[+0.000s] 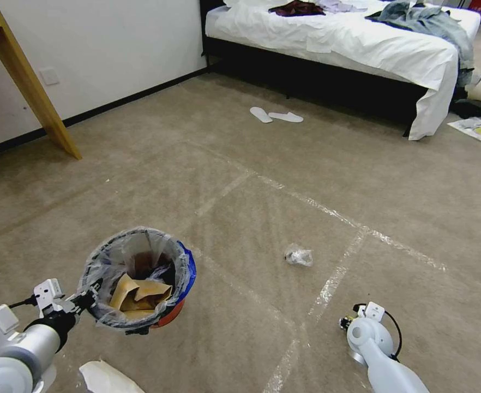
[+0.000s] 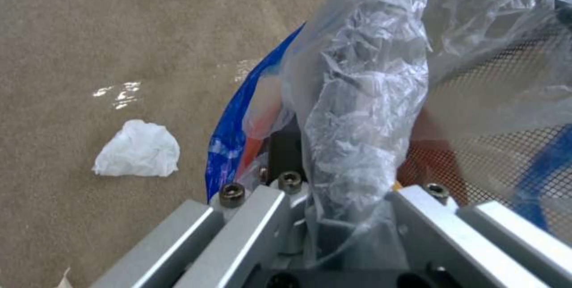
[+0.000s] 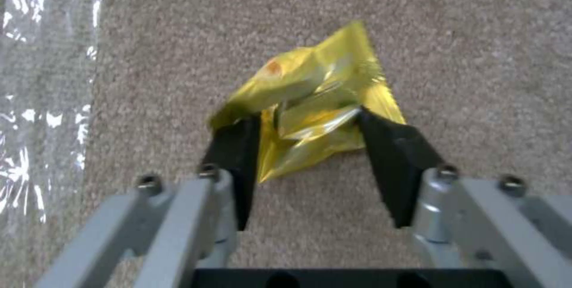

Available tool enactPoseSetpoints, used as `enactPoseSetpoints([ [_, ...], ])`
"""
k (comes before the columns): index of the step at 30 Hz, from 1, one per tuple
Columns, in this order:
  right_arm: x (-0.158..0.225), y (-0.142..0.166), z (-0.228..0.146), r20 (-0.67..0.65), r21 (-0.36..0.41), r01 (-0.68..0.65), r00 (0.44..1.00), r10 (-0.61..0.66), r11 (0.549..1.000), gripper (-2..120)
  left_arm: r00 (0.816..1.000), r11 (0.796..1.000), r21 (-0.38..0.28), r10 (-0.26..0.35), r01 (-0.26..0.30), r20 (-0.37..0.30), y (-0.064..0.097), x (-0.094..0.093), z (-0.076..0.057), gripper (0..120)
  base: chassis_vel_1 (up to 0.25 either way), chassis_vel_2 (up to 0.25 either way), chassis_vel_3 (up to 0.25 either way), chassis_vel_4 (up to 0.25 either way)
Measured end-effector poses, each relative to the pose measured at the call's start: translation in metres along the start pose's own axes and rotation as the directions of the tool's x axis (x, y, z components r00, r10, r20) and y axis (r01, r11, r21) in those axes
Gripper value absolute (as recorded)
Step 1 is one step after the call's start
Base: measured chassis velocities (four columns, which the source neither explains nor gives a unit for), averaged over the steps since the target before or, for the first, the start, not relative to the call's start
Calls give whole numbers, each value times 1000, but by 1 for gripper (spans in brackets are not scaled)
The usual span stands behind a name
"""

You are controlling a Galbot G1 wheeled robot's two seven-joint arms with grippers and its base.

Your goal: Pick up the trash bin and place the garbage on the floor into it.

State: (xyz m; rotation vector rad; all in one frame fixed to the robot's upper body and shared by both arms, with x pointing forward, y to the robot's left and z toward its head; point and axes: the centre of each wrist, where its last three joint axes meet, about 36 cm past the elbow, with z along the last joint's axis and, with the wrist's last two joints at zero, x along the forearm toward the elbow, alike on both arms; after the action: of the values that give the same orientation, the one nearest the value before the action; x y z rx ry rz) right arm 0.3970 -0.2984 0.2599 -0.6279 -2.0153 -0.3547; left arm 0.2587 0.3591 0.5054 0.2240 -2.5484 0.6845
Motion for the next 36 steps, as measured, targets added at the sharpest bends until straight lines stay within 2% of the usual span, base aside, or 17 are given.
enactPoseSetpoints([
  [1, 2, 0, 1, 3, 3, 3, 1000, -3, 1000, 34, 1000, 1000, 2, -2, 2, 0, 1, -1, 1, 1, 0, 0, 0, 0],
  [3, 4, 0, 1, 7, 4, 7, 1000, -7, 1000, 30, 1000, 1000, 3, -3, 3, -1, 1, -1, 1, 1, 0, 0, 0, 0],
  [4, 7, 0, 1, 12, 5, 11, 1000, -11, 1000, 22, 1000, 1000, 3, -4, 4, -2, 1, -2, 2, 1, 0, 0, 0, 0],
  [5, 7, 0, 1, 12, 5, 11, 1000, -11, 1000, 22, 1000, 1000, 3, -4, 4, -2, 1, -2, 2, 1, 0, 0, 0, 0],
  [12, 19, -1, -1, 38, 7, 28, 999, -28, 1000, 0, 1000, 1000, 2, -4, 4, -2, 1, -2, 2, 1, 0, 0, 0, 0],
  [21, 35, -4, 4, 78, 7, 77, 994, -77, 997, 0, 1000, 1000, 3, -2, 2, -3, -1, 0, 3, 1, 0, 0, 0, 0],
  [25, 55, -3, 1, 173, 6, 168, 971, -167, 986, 0, 1000, 1000, 2, -1, 1, -4, -1, 2, 4, 1, 0, 0, 0, 0],
  [26, 71, 1, -3, 261, 13, 247, 934, -242, 969, 0, 1000, 1000, 1, 1, -1, -2, -2, 3, 4, 1, 0, 0, 0, 0],
  [28, 75, 2, -5, 286, 17, 267, 922, -261, 963, 0, 1000, 1000, 1, 2, -2, -1, -3, 3, 4, 1, 0, 0, 0, 0],
  [29, 88, 5, -9, 357, 32, 329, 878, -318, 944, 0, 1000, 1000, 0, 4, -4, -1, -4, 4, 4, 1, 0, 0, 0, 0],
  [30, 111, 9, -17, 461, 71, 432, 785, -413, 899, 0, 1000, 1000, 2, 8, -8, -3, -5, 5, 5, 1, 0, 0, 0, 0],
  [31, 111, 9, -17, 461, 71, 432, 785, -413, 899, 0, 1000, 1000, 2, 8, -8, -3, -5, 5, 5, 1, 0, 0, 0, 0],
  [32, 137, 13, -29, 561, 156, 534, 645, -519, 831, 0, 1000, 1000, 3, 10, -10, -3, -6, 5, 5, 1, 0, 0, 0, 0],
  [33, 165, 18, -41, 632, 289, 606, 461, -623, 741, 0, 1000, 1000, 2, 13, -13, -4, -7, 6, 5, 1, 0, 0, 0, 0],
  [34, 174, 20, -44, 642, 333, 623, 400, -654, 708, 0, 1000, 1000, 2, 14, -14, -5, -7, 7, 5, 1, 0, 0, 0, 0],
  [35, 174, 20, -44, 642, 333, 623, 400, -654, 708, 0, 1000, 1000, 2, 14, -14, -5, -7, 7, 5, 1, 0, 0, 0, 0],
  [36, 191, 23, -49, 643, 407, 650, 295, -707, 642, 0, 1000, 1000, 0, 19, -19, -5, -8, 7, 5, 1, 0, 0, 0, 0],
])
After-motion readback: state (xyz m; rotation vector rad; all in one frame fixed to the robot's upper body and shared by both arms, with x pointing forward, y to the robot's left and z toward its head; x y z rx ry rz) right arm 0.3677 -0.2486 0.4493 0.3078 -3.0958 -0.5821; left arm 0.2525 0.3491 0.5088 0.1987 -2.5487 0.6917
